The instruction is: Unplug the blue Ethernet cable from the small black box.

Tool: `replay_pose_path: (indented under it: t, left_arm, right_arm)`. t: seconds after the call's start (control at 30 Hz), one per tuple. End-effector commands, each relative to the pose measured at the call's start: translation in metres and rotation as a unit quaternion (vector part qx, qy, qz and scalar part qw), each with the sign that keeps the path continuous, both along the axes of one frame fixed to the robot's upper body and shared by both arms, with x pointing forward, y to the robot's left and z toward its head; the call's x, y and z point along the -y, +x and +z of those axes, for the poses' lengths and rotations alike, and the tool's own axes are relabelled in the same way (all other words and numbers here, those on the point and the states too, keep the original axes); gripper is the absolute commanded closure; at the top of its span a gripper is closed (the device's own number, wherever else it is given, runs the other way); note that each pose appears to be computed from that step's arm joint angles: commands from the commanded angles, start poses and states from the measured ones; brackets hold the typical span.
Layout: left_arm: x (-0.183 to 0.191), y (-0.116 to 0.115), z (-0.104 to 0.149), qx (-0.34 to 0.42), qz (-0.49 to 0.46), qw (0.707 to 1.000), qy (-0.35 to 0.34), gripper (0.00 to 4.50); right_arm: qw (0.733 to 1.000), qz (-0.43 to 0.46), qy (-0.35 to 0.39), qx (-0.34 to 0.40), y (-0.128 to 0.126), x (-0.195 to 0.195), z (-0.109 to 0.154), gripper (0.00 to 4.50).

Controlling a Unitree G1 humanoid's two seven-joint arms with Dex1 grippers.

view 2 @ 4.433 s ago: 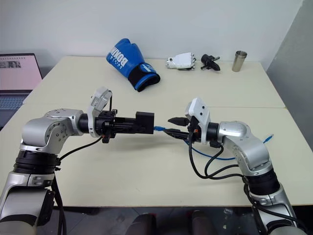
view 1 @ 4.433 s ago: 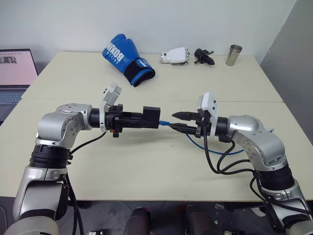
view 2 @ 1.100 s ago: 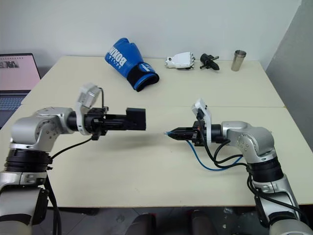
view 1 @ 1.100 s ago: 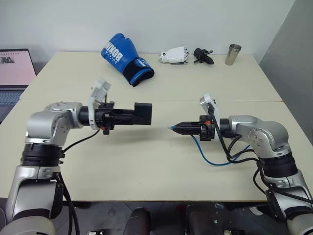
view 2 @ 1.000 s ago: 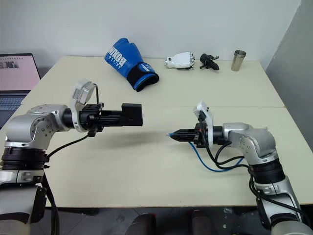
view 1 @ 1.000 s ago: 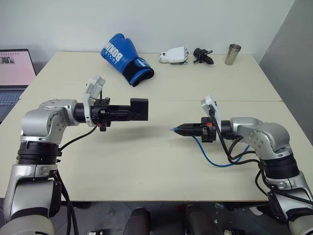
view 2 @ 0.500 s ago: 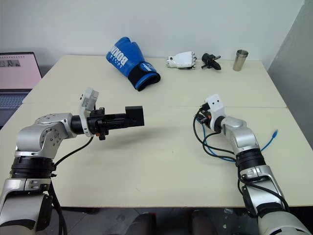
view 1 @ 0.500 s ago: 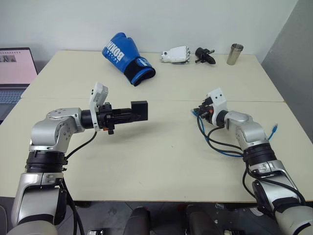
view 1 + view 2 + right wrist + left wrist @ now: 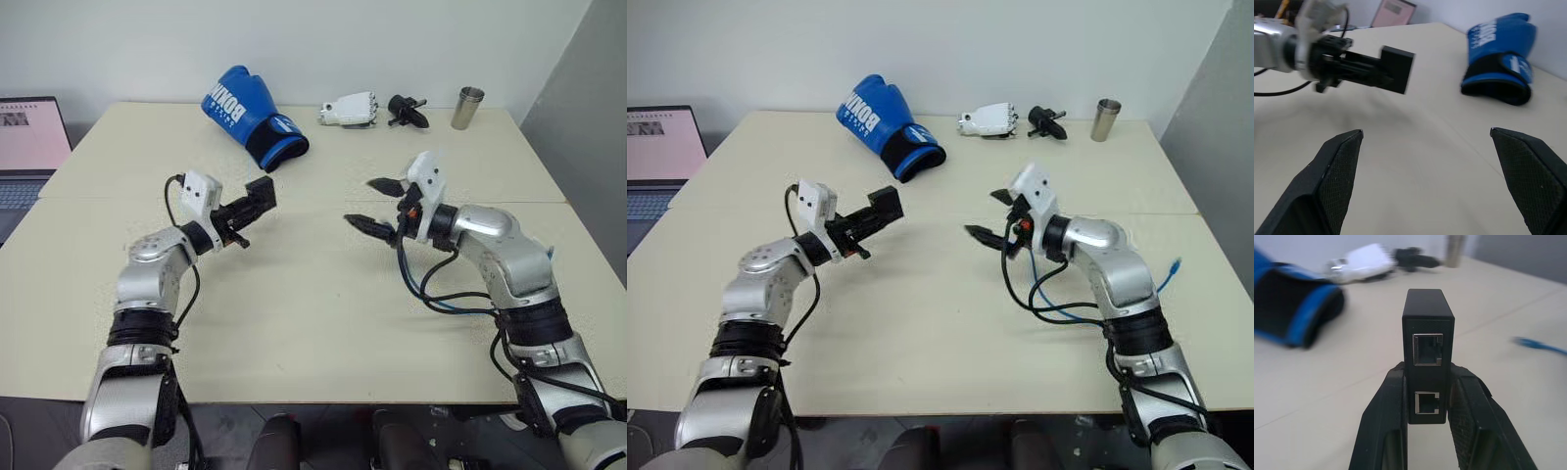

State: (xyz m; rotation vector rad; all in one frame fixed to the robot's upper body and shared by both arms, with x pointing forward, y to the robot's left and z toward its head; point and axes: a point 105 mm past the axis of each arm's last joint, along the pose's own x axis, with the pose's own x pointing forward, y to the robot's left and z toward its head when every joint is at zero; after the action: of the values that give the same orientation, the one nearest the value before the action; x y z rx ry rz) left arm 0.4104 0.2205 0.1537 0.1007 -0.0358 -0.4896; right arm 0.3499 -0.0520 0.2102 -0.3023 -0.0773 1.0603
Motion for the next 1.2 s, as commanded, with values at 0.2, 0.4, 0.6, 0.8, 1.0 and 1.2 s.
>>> replay_pose_path:
  t: [0.2,0.4,0.6,0.8,1.0,1.2]
  left_arm:
    - [-0.029,-0.001,-0.031,-0.006,0.079,0.997,0.007,3.74]
    - [-0.039,-0.006,-0.055,-0.047,0.104,0.993,-0.010,3.74]
    - [-0.045,-0.009,-0.062,-0.061,0.114,0.991,-0.019,2.80]
    - [-0.046,-0.009,-0.059,-0.056,0.114,0.992,-0.015,1.47]
    - [-0.047,-0.012,-0.048,-0.037,0.112,0.993,-0.003,0.57]
    - [-0.049,-0.033,-0.012,0.016,0.084,0.995,0.045,0.57]
  right_arm:
    - [0.998,0.022,-0.054,-0.001,-0.010,-0.003,-0.010,0.09]
    - [0.997,0.015,-0.069,-0.008,-0.008,0.000,-0.016,0.09]
    - [0.997,0.014,-0.071,-0.008,-0.007,0.003,-0.017,0.09]
    - [0.997,0.018,-0.070,-0.006,-0.007,0.000,-0.015,0.09]
    - [0.998,0.021,-0.064,-0.007,-0.010,-0.003,-0.014,0.09]
    - [0.998,0.011,-0.054,-0.009,-0.014,0.004,-0.007,0.09]
